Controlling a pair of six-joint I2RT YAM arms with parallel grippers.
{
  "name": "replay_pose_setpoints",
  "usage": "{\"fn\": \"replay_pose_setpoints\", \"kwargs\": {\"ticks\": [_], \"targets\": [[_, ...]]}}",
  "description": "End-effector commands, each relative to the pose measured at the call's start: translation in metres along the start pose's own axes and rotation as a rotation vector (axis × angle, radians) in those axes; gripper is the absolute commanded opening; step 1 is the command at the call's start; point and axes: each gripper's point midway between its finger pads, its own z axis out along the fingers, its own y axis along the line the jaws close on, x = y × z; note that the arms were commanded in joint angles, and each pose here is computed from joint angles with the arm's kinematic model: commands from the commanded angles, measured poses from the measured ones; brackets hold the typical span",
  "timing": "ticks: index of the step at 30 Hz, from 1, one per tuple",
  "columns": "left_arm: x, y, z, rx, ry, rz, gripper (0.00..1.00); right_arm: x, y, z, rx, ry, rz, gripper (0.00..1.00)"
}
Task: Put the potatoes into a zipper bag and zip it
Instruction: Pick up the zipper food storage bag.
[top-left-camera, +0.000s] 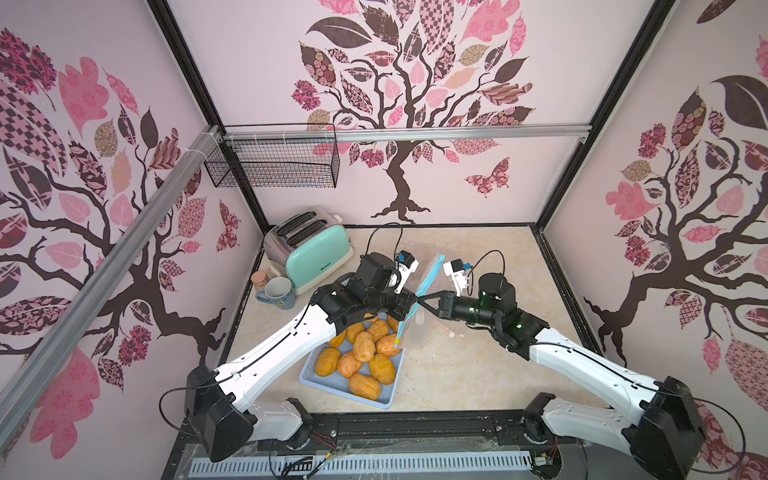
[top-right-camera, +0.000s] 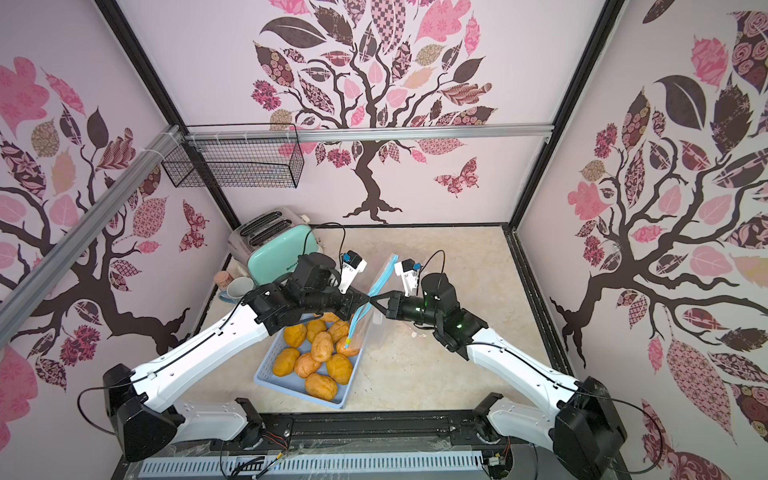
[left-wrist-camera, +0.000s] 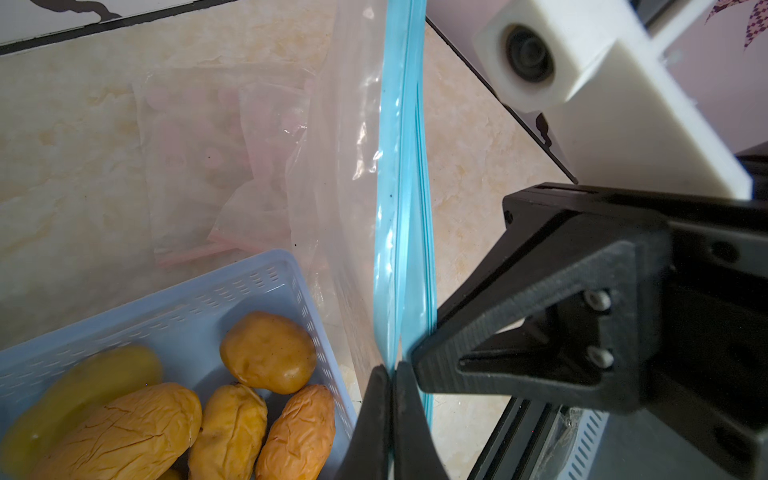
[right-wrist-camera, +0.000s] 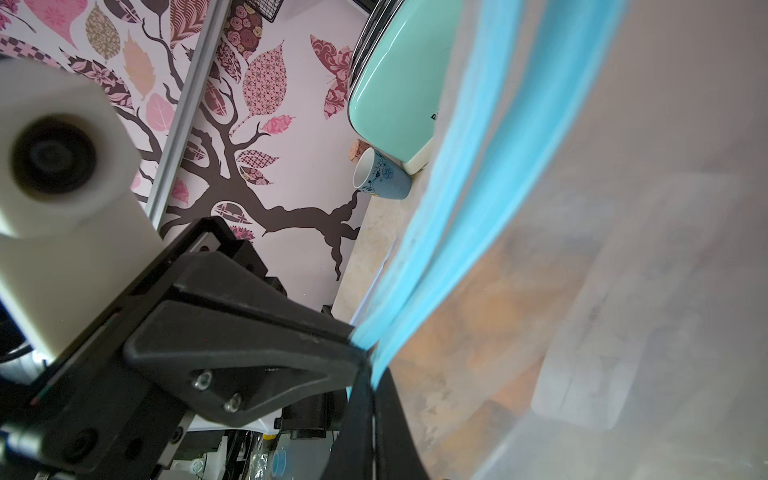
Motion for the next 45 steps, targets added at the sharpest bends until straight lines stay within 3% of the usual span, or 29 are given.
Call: {"fn": "replay_pose_setpoints", "kwargs": {"ticks": [1, 9, 13, 20, 28, 31, 35, 45], "targets": [[0.006, 0.008, -0.001, -0.039, -0.01, -0.011, 0.02, -0.005, 0.013, -0.002, -0.023, -0.004, -0.03, 0.0], [0.015, 0.021, 0.009, -0.101, 0.051, -0.019, 0.31, 0.001, 0.022, -0.003, -0.076, 0.018, -0.013, 0.0], [0.017, 0.023, 0.009, -0.111, 0.05, -0.016, 0.37, 0.004, 0.022, -0.003, -0.075, 0.025, -0.015, 0.0], [0.013, 0.029, 0.004, -0.151, 0.025, -0.019, 0.31, 0.01, 0.014, -0.001, -0.055, 0.044, -0.014, 0.0], [0.008, 0.027, -0.006, -0.15, -0.014, 0.023, 0.45, 0.01, 0.011, -0.001, -0.035, 0.04, -0.014, 0.0], [0.007, 0.037, -0.011, -0.218, -0.026, 0.032, 0.49, 0.01, 0.008, -0.001, -0.013, 0.047, -0.019, 0.0], [0.008, 0.043, -0.012, -0.252, -0.026, 0.045, 0.49, 0.012, 0.009, -0.001, -0.019, 0.054, -0.014, 0.0], [0.015, 0.034, 0.001, -0.191, 0.021, 0.033, 0.46, 0.013, 0.012, -0.002, -0.03, 0.057, -0.012, 0.0]]}}
